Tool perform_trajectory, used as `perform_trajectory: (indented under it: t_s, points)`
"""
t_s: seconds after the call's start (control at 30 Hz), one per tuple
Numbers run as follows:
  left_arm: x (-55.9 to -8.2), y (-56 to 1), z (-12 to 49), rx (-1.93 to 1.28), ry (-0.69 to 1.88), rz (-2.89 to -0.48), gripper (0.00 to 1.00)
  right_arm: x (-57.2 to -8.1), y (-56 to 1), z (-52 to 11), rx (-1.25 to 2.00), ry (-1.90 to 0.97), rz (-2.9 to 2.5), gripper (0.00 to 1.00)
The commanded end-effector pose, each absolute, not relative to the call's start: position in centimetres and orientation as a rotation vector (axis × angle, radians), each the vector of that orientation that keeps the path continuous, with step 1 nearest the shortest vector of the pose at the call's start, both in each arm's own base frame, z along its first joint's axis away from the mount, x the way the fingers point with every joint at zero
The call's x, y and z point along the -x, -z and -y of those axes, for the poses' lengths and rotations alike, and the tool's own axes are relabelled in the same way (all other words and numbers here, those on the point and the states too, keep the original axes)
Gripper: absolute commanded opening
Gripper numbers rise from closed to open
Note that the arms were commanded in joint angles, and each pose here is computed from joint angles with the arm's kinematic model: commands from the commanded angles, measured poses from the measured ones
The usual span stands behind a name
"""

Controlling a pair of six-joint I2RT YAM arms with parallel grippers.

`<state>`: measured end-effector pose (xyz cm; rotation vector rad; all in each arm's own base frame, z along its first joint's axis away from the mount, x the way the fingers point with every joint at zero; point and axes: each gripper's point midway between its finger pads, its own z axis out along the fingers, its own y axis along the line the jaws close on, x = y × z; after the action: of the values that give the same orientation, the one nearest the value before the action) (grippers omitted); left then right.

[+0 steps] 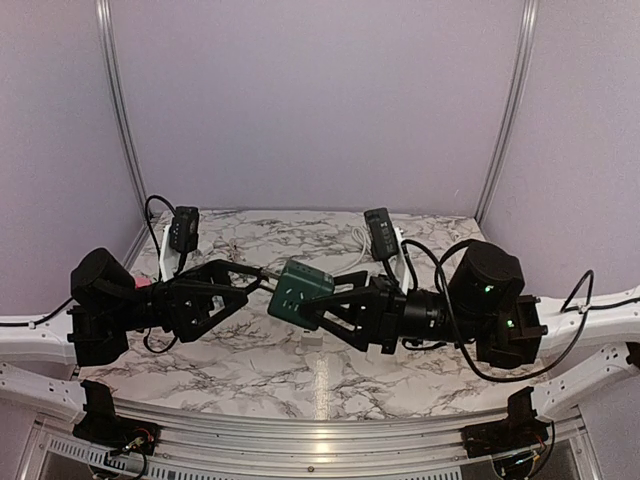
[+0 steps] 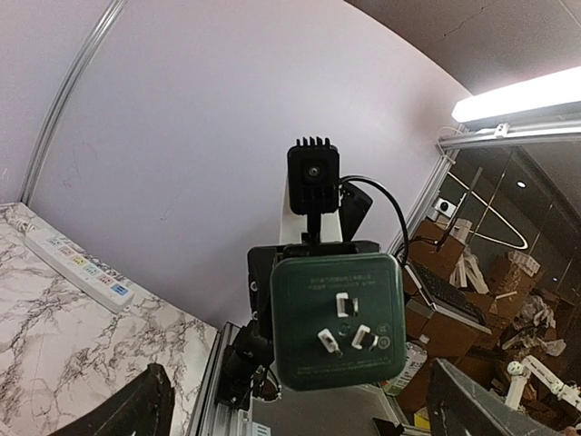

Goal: Insert the plug
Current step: Pass from the left arm to the right, then move the socket to the center of the board.

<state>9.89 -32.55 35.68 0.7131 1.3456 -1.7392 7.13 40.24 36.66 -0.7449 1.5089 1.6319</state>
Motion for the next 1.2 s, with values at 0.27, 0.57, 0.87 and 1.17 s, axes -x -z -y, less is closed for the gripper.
perform_trajectory:
  t_s: [0.27, 0.57, 0.87, 1.17]
  points:
    - [-13.9, -32.3, 31.1, -0.516, 1.510, -1.513, 0.99, -11.5, -34.9, -35.2, 0.631, -1.180, -1.756, 0.00]
    - [-19.7, -23.9, 30.7, -0.345, 1.091, -1.867, 0.99, -14.7, -32.8, -30.1, 0.500, -0.809, -1.943, 0.00]
    - [-23.0, -18.4, 33.2, -0.351, 0.852, -2.061, 0.99, -15.9, -28.0, -26.9, 0.386, -0.550, -2.152, 0.00]
    - [-26.0, -12.1, 37.1, -0.435, 0.631, -2.224, 0.99, -15.6, -24.6, -26.0, 0.349, -0.452, -2.265, 0.00]
